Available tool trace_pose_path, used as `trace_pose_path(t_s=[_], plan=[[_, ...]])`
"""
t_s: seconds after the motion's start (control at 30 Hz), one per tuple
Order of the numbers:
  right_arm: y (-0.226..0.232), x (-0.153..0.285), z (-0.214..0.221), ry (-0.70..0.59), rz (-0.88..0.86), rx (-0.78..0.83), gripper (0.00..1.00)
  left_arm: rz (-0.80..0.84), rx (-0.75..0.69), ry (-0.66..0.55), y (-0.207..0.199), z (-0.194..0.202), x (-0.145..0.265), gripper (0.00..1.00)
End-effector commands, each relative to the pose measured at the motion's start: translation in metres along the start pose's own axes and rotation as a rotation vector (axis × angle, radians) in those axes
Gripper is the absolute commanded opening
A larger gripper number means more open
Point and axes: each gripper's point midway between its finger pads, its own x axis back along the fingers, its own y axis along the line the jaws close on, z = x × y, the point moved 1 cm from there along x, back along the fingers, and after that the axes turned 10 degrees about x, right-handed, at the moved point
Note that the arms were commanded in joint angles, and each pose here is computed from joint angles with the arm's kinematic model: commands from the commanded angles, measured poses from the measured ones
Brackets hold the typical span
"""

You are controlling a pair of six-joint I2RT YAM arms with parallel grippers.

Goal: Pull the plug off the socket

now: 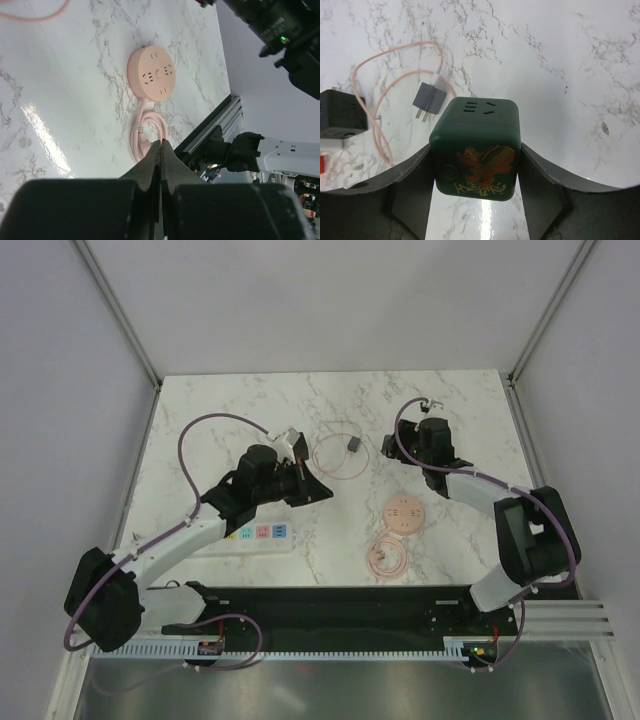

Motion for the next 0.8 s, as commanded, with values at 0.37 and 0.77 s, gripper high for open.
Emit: trace_pose_path(t_s=[0.37, 0.77], plan=[[0.031, -0.09, -0.04, -0.126, 0.018, 0.114, 0.03, -0.03, -0.071, -0.159, 0.016, -0.01, 0.042, 0.02], [0.027, -0.117, -0.008, -0.006, 0.068, 0.203, 0.11, -0.036, -0.062, -0.152, 0.017, -0.013, 0.038, 0.02]])
